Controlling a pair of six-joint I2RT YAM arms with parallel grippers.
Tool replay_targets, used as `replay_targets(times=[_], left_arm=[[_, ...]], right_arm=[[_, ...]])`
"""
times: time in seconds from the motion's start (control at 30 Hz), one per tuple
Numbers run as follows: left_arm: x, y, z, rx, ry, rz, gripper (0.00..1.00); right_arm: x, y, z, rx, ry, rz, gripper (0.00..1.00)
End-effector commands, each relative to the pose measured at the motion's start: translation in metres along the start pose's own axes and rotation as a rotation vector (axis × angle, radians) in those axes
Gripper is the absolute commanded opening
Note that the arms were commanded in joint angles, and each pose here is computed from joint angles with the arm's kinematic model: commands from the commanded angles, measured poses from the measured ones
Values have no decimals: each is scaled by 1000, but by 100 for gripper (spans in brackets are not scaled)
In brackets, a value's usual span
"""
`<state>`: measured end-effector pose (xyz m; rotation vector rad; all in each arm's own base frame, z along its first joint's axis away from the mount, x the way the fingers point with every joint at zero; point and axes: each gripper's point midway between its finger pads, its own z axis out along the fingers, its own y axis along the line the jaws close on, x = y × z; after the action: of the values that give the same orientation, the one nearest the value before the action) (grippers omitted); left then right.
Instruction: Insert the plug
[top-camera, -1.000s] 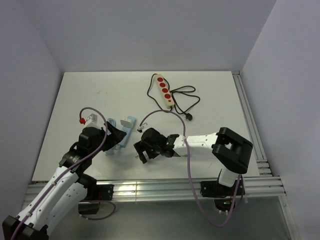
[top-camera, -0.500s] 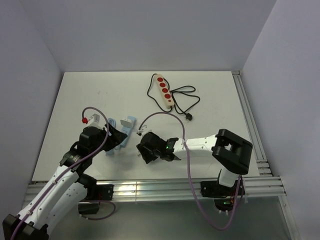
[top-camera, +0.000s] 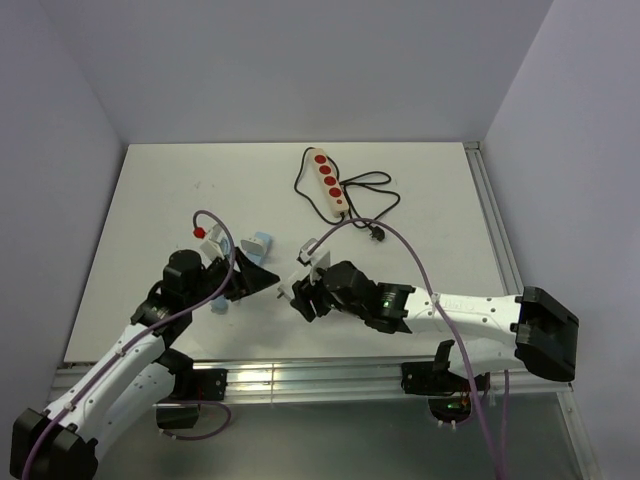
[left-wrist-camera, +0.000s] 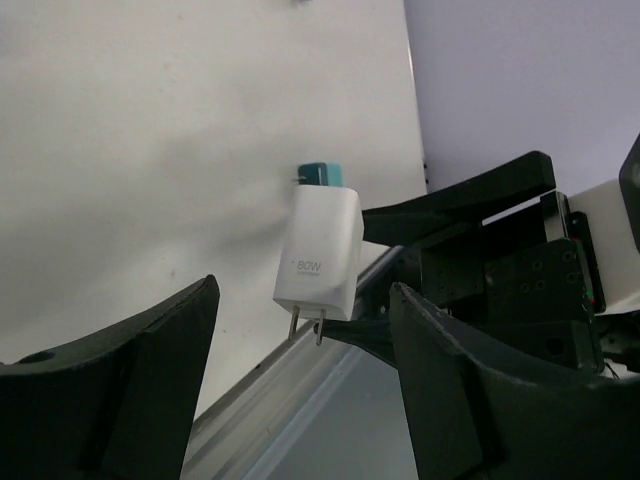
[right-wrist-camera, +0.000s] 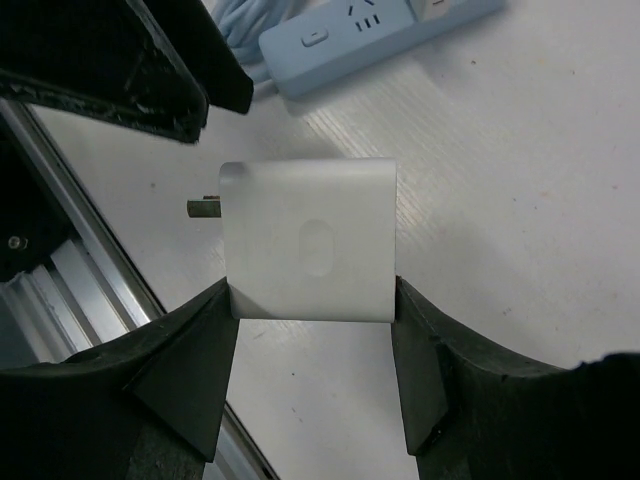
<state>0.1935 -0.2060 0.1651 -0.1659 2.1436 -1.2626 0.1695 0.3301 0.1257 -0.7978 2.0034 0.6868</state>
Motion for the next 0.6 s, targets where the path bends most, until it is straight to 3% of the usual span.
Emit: replay_targets(times=[0.0,0.33,0.57], left_arm=[[6,-37,-2,212,54,53,75],[13,-41,3,226,82,58,69],[17,-41,8,208,92,59,71]], right_arm=[[-23,12,-6,-59,-87,-22,0],[-34,15,-13,-79,-134,-4,0],[-36,25,-11,-120,-132,17,0]])
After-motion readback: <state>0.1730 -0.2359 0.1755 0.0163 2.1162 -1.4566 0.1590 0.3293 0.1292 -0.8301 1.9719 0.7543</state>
